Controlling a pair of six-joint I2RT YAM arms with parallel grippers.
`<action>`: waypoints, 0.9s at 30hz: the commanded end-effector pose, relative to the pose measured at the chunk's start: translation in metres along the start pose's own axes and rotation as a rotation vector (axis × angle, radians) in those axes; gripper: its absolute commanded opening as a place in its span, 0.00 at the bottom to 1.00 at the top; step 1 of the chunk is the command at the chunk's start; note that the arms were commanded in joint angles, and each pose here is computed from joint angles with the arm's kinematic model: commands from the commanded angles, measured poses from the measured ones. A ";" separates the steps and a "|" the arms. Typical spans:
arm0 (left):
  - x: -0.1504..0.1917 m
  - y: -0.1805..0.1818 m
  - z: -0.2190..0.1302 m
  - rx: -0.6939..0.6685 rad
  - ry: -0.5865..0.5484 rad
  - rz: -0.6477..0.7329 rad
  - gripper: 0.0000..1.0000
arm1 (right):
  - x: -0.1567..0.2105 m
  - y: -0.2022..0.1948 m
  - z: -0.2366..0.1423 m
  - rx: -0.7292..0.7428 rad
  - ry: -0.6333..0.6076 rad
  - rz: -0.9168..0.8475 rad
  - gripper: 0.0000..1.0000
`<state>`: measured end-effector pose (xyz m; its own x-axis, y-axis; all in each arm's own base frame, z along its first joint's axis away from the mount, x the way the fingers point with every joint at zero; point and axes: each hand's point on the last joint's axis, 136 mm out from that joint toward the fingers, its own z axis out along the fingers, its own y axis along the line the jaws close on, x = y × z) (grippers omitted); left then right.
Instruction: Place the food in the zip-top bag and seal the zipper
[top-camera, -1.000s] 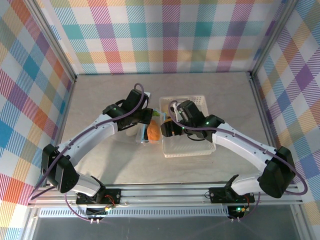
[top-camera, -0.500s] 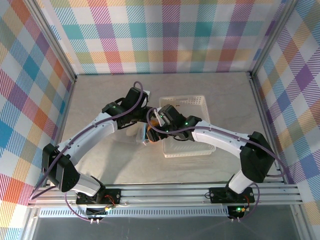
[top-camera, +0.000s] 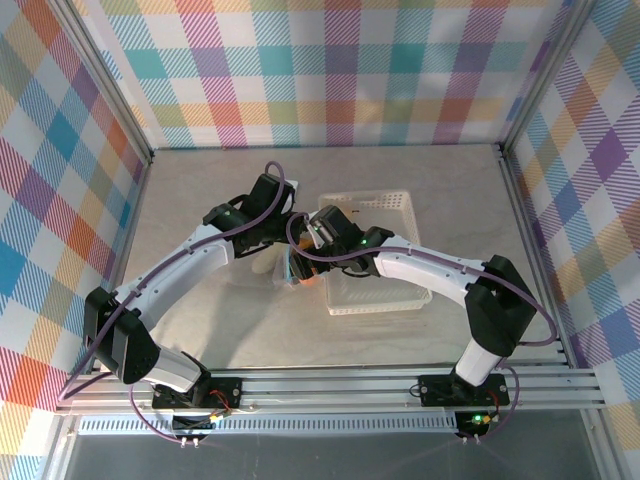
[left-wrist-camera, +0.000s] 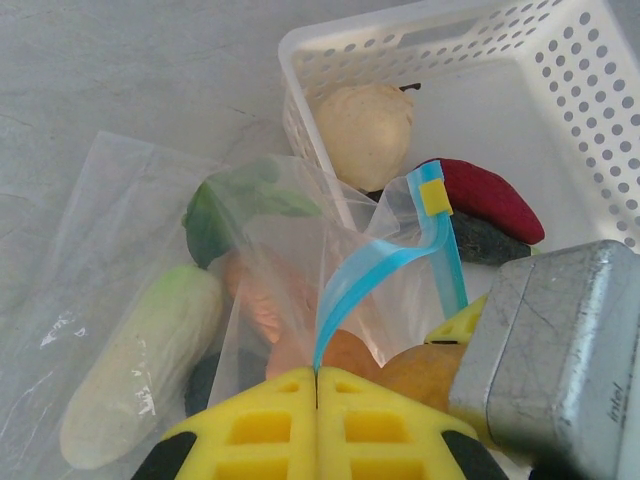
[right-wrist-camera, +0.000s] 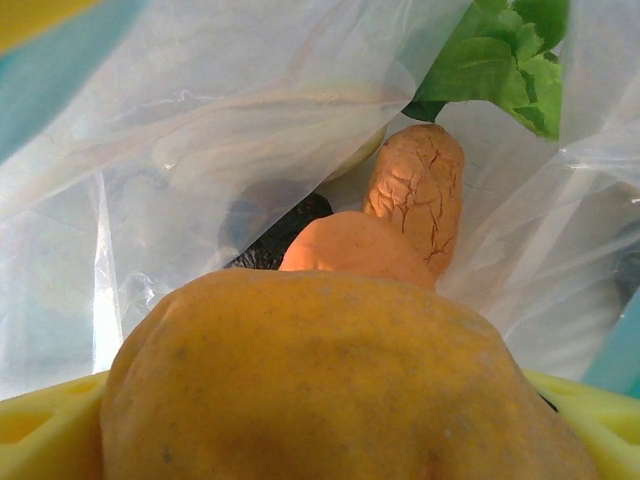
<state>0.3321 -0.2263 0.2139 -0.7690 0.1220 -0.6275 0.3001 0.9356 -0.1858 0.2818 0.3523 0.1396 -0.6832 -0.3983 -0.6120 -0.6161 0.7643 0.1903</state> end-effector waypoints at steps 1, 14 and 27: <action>-0.007 -0.005 -0.008 0.027 -0.017 -0.011 0.00 | -0.017 0.007 -0.012 -0.008 -0.052 -0.012 0.91; -0.006 -0.004 -0.010 0.023 -0.020 -0.010 0.00 | -0.030 -0.001 -0.054 0.026 -0.154 -0.002 0.96; -0.006 -0.006 -0.008 0.036 -0.023 -0.012 0.00 | 0.006 -0.066 -0.084 0.168 -0.149 0.170 0.41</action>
<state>0.3309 -0.2292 0.2149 -0.7706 0.1192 -0.6260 0.3074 0.9300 -0.2014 0.2867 0.2674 0.2202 -0.6250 -0.1840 -0.7586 -0.4631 0.8698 0.1705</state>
